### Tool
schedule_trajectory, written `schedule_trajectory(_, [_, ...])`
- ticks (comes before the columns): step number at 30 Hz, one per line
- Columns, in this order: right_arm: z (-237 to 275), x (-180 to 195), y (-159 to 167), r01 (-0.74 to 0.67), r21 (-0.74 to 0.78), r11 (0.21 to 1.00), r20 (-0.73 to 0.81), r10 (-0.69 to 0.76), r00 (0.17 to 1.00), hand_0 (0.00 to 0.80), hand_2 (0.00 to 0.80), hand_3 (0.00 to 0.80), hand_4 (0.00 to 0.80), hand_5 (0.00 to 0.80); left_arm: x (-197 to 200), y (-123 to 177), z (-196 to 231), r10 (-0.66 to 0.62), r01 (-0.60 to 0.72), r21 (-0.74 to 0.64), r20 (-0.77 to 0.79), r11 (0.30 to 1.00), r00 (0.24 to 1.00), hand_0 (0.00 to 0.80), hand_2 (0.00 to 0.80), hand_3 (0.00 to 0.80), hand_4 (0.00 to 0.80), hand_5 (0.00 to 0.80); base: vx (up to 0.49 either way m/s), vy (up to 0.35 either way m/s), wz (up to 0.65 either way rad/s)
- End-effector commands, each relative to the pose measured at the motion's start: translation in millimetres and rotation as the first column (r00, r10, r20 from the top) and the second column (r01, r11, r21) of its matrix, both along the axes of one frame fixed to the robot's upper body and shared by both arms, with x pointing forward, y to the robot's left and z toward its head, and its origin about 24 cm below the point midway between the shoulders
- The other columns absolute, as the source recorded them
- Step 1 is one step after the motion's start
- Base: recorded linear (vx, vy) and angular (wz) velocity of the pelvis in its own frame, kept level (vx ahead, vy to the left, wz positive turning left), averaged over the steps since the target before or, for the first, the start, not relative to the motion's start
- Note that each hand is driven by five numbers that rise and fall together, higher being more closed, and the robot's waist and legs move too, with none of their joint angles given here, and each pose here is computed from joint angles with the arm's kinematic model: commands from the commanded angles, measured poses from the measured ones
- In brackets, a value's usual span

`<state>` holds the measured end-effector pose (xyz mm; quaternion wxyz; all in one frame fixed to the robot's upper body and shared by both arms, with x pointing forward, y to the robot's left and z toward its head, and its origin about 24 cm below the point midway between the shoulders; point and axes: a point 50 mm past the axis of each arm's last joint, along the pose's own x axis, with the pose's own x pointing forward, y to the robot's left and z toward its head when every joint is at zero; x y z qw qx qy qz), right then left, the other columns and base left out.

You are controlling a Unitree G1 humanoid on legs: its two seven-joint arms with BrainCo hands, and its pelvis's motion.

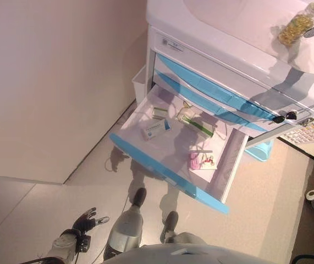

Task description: Open the drawer and pick up the medicine

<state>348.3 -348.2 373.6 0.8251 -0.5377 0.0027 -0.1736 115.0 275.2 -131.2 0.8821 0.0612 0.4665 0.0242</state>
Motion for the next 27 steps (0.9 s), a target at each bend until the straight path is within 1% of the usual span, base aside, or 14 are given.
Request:
schedule_trajectory(1, [24, -16, -5, -0.006, -0.024, 1.0, 0.139, 0.01, 0.99, 0.0, 0.0, 0.0, 0.0, 0.0, -24, 14, -2, -0.011, 0.014, 0.045, -0.07, 0.999, 0.997, 0.0, 0.0, 0.0, 0.0, 0.0, -0.005, -0.023, -0.21])
schedule_trajectory(9, [28, -30, -19, -0.033, 0.075, 0.997, 0.27, 0.011, 0.963, 0.0, 0.0, 0.0, 0.0, 0.0, -27, 10, -6, -0.063, 0.068, 0.037, -0.114, 0.997, 0.992, 0.0, 0.0, 0.0, 0.0, 0.0, -0.019, -0.027, -0.18])
schedule_trajectory(13, [23, -38, -29, -0.032, 0.095, 0.995, 0.323, -0.001, 0.946, 0.0, 0.0, 0.0, 0.0, 0.0, -26, 7, -7, -0.098, 0.103, 0.031, -0.126, 0.994, 0.987, 0.0, 0.0, 0.0, 0.0, 0.0, -0.067, -0.025, -0.2])
schedule_trajectory(17, [16, -43, -32, -0.087, 0.141, 0.986, 0.408, 0.022, 0.913, 0.0, 0.0, 0.0, 0.0, 0.0, -23, 4, -8, -0.111, 0.115, 0.024, -0.133, 0.993, 0.985, 0.0, 0.0, 0.0, 0.0, 0.0, -0.065, -0.021, -0.3])
schedule_trajectory(22, [-18, -40, -34, -0.122, 0.218, 0.968, 0.447, 0.012, 0.894, 0.0, 0.0, 0.0, 0.0, 0.0, -18, -4, -10, -0.136, 0.139, 0.01, -0.145, 0.99, 0.98, 0.0, 0.0, 0.0, 0.0, 0.0, -0.047, -0.014, -0.32])
schedule_trajectory(25, [-53, -41, -39, -0.129, 0.309, 0.942, 0.454, -0.027, 0.89, 0.0, 0.0, 0.0, 0.0, 0.0, -14, -8, -11, -0.151, 0.154, 0.007, -0.149, 0.988, 0.977, 0.0, 0.0, 0.0, 0.0, 0.0, -0.024, -0.022, -0.22])
schedule_trajectory(27, [-77, -42, -44, -0.126, 0.397, 0.909, 0.439, -0.067, 0.896, 0.0, 0.0, 0.0, 0.0, 0.0, -11, -10, -12, -0.17, 0.173, 0.004, -0.15, 0.985, 0.974, 0.0, 0.0, 0.0, 0.0, 0.0, -0.017, -0.033, -0.05])
